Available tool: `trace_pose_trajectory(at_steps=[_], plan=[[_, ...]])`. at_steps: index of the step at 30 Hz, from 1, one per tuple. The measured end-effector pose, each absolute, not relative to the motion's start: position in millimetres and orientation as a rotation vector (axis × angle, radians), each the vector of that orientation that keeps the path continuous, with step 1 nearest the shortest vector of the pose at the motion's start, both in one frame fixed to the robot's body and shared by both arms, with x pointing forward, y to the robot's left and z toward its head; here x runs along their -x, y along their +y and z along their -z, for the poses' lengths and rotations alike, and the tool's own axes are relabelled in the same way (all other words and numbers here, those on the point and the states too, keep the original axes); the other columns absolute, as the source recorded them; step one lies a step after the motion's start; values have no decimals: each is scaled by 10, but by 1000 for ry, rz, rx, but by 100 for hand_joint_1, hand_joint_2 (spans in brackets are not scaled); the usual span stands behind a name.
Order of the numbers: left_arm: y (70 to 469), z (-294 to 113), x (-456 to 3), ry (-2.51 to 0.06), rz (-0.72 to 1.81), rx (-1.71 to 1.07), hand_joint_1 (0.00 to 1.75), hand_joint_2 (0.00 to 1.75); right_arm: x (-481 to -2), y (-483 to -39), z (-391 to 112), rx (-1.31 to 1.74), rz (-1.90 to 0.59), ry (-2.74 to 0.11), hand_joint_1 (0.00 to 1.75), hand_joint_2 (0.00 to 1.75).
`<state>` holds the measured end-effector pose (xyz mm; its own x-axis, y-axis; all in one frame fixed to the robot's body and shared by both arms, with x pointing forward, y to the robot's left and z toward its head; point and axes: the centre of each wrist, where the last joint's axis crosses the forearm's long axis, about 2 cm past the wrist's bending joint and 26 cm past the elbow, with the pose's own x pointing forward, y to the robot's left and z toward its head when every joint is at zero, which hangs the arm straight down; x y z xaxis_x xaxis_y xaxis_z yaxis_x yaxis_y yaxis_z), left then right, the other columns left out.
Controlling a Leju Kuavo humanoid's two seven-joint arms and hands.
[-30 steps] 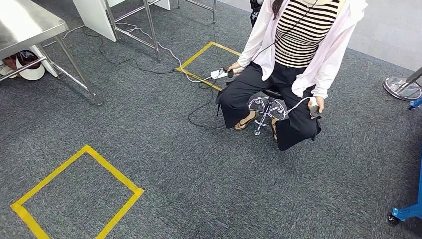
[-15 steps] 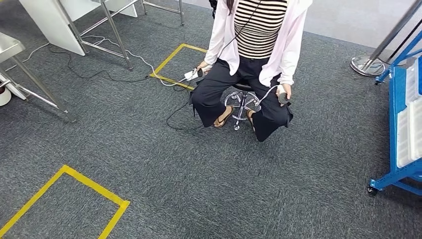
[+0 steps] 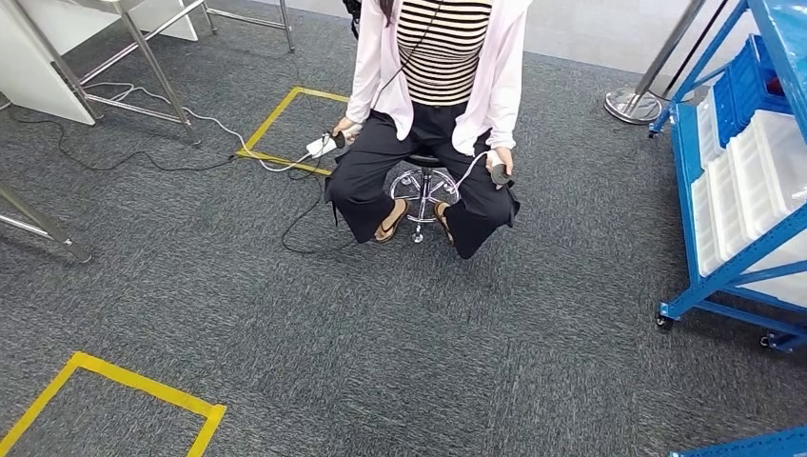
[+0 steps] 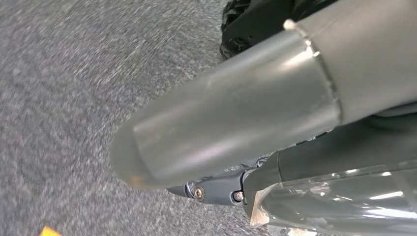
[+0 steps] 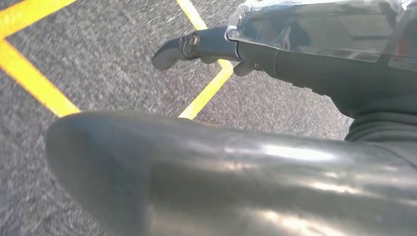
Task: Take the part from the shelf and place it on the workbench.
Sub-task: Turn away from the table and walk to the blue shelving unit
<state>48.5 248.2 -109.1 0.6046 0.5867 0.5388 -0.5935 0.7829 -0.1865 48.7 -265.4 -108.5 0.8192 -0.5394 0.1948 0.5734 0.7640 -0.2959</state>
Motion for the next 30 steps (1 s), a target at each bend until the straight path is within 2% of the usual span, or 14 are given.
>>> trace_pose_trajectory(at_steps=[30], plan=[[2518, 1094, -484, -622, -677, -37, 0, 0, -487, -2632, 1084, 339, 622, -102, 0, 0]])
